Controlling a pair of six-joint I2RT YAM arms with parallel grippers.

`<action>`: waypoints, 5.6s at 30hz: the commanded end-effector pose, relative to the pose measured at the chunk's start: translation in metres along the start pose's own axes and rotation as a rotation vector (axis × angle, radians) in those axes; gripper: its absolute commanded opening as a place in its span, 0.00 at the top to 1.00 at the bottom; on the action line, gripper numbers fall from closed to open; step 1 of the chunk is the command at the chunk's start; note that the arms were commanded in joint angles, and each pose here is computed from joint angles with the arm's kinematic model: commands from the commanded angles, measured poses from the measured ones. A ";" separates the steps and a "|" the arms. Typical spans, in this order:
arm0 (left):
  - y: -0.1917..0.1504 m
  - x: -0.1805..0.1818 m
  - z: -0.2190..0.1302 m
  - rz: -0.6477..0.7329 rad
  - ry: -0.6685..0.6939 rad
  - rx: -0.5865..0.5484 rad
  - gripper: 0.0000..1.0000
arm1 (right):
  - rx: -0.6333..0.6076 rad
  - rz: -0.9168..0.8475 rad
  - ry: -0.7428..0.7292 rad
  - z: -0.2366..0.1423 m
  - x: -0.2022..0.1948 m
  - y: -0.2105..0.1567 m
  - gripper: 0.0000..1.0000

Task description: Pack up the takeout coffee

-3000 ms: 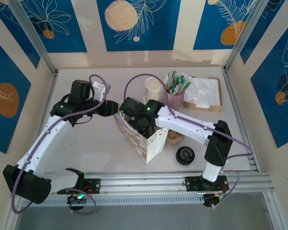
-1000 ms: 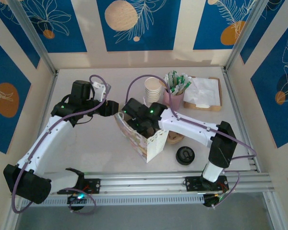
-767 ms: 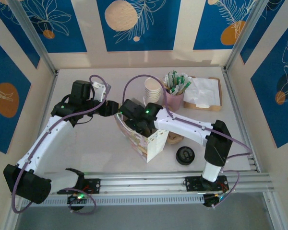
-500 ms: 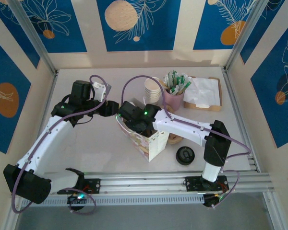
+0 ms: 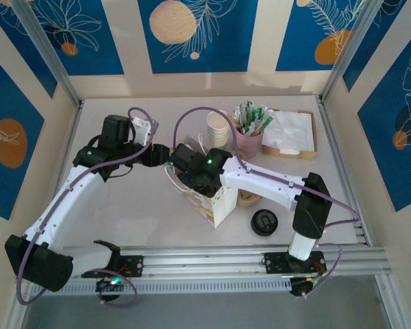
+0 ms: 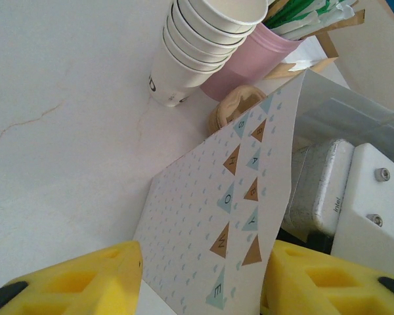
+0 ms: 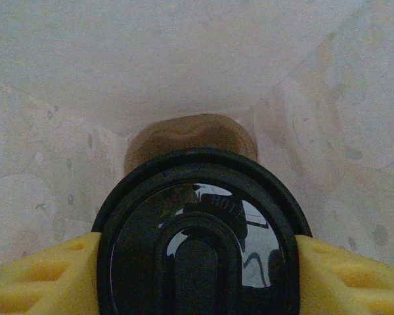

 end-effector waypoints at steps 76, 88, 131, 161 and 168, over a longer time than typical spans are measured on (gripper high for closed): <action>-0.007 0.006 -0.004 -0.018 0.068 -0.033 0.50 | -0.030 0.171 0.021 -0.011 -0.012 0.023 0.27; 0.013 -0.018 -0.031 0.048 -0.028 -0.202 0.38 | -0.057 0.179 0.054 -0.028 -0.011 0.029 0.17; 0.003 -0.002 -0.035 0.016 0.090 -0.243 0.29 | -0.356 0.145 0.177 -0.157 -0.016 0.049 0.25; 0.003 0.003 -0.051 0.023 0.166 -0.317 0.28 | -0.958 0.227 0.277 -0.287 -0.097 0.034 0.27; 0.004 0.008 -0.065 0.023 0.240 -0.384 0.26 | -0.907 0.401 0.101 -0.261 -0.155 0.016 0.27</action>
Point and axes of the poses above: each hand's point on the last joint's axis, 136 mm out from that joint toward the fingers, its own z axis out along the fingers, its own x axis along the line the jaws close on, y = z × x, the point moved 5 cm from there along -z, back along the fingers, and after that the axes turned 2 degrees about z, right-handed, at the moved point
